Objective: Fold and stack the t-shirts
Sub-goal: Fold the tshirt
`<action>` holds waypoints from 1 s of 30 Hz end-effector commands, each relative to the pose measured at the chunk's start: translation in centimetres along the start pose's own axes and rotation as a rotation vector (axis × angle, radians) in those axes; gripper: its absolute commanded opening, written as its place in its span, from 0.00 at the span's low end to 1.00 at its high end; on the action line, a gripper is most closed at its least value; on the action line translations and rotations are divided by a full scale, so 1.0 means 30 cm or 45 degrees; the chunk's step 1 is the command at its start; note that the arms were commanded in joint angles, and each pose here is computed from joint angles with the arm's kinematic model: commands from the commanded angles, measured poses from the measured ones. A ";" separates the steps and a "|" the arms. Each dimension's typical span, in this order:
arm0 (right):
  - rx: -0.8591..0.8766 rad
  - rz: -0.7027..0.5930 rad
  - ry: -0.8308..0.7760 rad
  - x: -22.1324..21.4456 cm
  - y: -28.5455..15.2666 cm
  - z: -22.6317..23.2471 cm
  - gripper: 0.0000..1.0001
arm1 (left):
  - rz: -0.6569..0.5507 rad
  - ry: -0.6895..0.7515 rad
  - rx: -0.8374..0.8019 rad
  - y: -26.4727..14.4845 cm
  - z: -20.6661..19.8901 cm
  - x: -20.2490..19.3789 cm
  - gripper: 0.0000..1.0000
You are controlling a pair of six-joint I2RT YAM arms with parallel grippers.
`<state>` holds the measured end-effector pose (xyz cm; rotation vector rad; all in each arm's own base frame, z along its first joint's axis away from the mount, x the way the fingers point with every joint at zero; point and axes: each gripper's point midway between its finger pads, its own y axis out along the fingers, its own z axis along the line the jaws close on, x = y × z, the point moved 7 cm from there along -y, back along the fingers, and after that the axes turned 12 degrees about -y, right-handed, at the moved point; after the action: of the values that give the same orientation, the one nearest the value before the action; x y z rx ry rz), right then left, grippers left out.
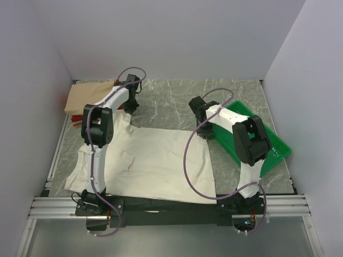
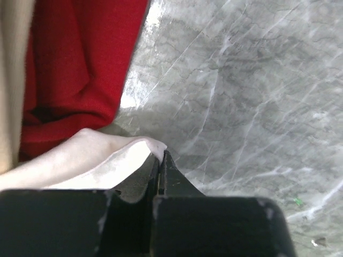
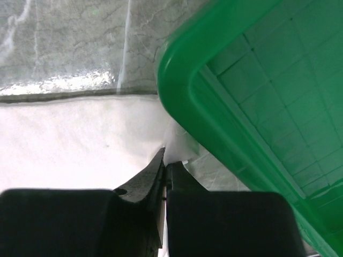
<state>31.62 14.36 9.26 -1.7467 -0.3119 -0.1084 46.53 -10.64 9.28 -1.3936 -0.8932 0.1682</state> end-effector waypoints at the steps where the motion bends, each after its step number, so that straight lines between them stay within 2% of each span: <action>1: 0.017 -0.084 0.039 0.027 -0.088 -0.015 0.00 | -0.130 -0.059 -0.086 -0.159 0.005 0.100 0.00; 11: 0.047 -0.123 0.045 0.028 -0.141 -0.020 0.00 | -0.194 -0.141 -0.160 -0.309 0.087 0.178 0.00; 18: 0.057 -0.172 0.052 0.019 -0.183 -0.022 0.00 | -0.229 -0.222 -0.145 -0.378 0.203 0.203 0.00; 30: 0.054 -0.236 0.009 -0.033 -0.225 -0.035 0.00 | -0.300 -0.355 -0.141 -0.548 0.437 0.138 0.00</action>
<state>29.34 14.37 14.12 -1.6832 -0.4095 -0.1936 36.12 -2.59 22.63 -1.3943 -1.2079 0.1560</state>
